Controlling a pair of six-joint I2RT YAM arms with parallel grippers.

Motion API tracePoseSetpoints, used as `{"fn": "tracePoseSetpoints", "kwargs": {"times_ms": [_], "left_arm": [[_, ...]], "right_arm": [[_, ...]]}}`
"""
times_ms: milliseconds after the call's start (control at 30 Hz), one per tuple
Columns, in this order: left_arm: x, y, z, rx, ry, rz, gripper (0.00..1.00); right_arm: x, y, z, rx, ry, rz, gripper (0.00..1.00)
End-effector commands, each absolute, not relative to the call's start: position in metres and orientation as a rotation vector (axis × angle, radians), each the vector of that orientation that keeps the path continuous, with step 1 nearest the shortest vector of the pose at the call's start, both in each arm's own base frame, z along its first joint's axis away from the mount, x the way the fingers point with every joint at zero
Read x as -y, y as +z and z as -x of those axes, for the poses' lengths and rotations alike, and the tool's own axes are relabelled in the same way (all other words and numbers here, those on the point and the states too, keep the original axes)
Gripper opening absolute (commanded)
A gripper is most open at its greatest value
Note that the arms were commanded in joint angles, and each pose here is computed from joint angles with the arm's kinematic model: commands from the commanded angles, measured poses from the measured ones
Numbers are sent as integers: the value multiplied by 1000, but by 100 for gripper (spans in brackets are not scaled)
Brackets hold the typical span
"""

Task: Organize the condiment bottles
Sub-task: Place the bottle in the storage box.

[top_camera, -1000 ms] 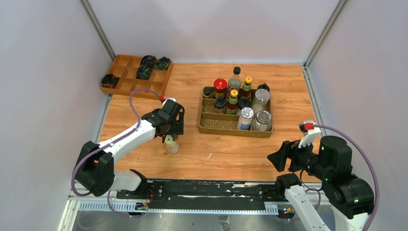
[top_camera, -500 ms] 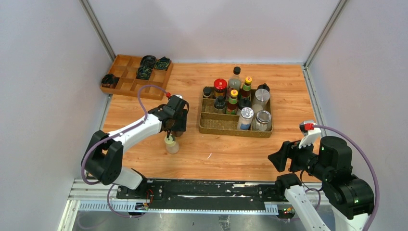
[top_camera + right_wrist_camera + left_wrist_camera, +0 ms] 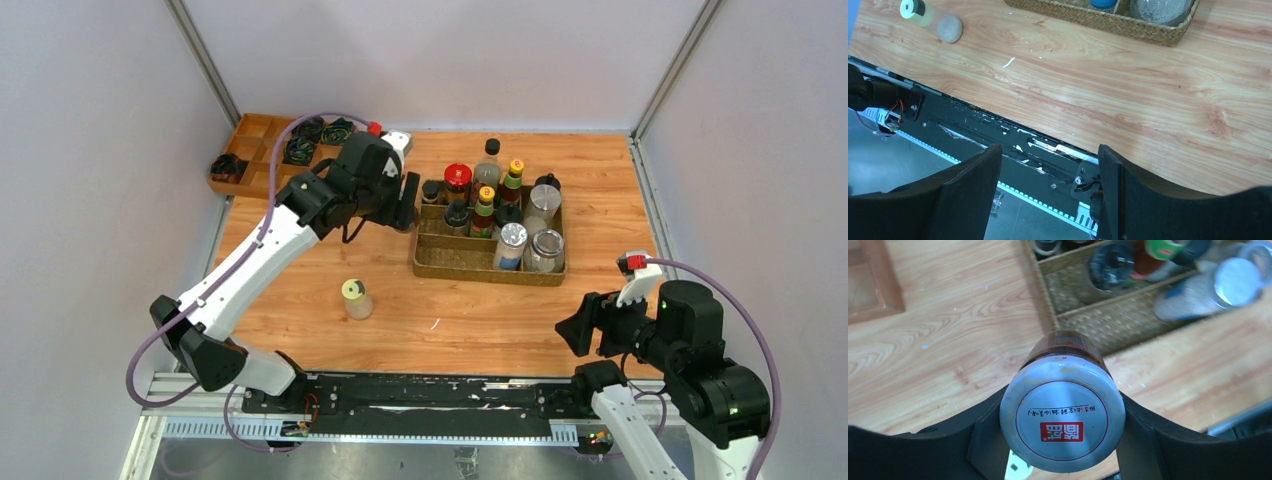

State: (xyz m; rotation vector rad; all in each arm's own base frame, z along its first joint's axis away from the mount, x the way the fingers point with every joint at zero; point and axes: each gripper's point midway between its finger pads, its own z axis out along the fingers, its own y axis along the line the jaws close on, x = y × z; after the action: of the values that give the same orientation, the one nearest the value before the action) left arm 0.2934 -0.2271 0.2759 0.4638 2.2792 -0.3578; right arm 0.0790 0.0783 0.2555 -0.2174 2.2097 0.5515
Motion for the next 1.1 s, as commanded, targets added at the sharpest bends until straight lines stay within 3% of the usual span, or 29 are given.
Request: {"fn": "tracePoseSetpoints", "kwargs": {"times_ms": [0, 567, 1067], "left_arm": [[243, 273, -268, -2343, -377, -722, 47], [389, 215, -305, -2250, -425, -920, 43], [416, 130, -330, -2186, -443, -859, 44]], "right_arm": [[-78, 252, -77, -2208, 551, 226, 75], [-73, 249, -74, -2221, 522, 222, 75], [-74, 247, -74, -2230, 528, 227, 75]]}}
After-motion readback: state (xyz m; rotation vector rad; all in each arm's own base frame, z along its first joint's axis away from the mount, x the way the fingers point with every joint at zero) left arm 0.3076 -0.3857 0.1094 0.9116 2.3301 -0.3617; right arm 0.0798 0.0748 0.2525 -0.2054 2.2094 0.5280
